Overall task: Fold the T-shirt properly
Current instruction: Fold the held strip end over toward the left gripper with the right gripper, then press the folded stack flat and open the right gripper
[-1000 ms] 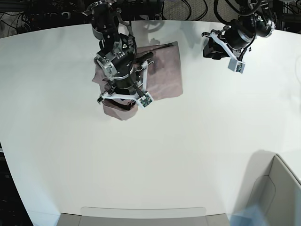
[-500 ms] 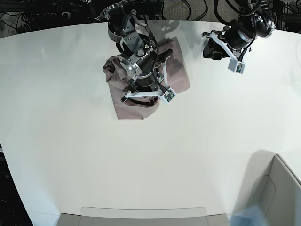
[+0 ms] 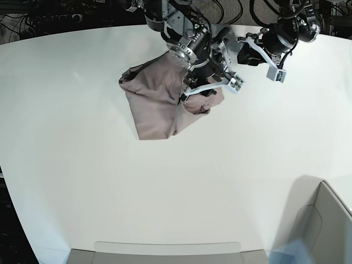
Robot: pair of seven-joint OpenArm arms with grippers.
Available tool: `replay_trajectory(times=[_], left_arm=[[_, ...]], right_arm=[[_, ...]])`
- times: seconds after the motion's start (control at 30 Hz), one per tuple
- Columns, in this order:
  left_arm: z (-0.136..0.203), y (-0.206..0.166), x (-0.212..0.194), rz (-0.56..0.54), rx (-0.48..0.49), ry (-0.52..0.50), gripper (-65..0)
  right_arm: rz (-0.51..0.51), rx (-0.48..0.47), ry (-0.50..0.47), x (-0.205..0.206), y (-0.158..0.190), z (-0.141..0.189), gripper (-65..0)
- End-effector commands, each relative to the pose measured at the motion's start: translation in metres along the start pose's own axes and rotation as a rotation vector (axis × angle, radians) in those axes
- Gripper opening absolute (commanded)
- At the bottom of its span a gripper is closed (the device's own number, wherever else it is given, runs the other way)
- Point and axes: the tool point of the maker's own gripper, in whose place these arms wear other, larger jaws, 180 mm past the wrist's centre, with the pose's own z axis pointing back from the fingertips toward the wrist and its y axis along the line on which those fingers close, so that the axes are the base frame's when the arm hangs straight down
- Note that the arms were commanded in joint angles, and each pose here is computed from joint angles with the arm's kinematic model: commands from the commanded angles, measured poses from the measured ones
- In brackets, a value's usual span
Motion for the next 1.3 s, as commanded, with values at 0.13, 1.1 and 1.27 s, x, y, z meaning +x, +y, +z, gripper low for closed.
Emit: replay_trajectory(times=[0.13,1.1,1.27], left_arm=[[0.004,-0.001,0.01,-0.015,-0.003,-0.034,-44.5],[0.001,-0.001,0.02,-0.023,-0.007,-0.054,-44.5],[0.0,-0.004,0.023,-0.021,-0.016,-0.064,-44.5]], right_arm=[[-0.093,-0.111,-0.112,0.022,-0.048,0.019,-44.7],[-0.011,-0.108,-0.127,0.048,-0.094,-0.036,-63.6],[-0.028,-0.142,-0.199,0.069,-0.107,-0.021,-63.6]])
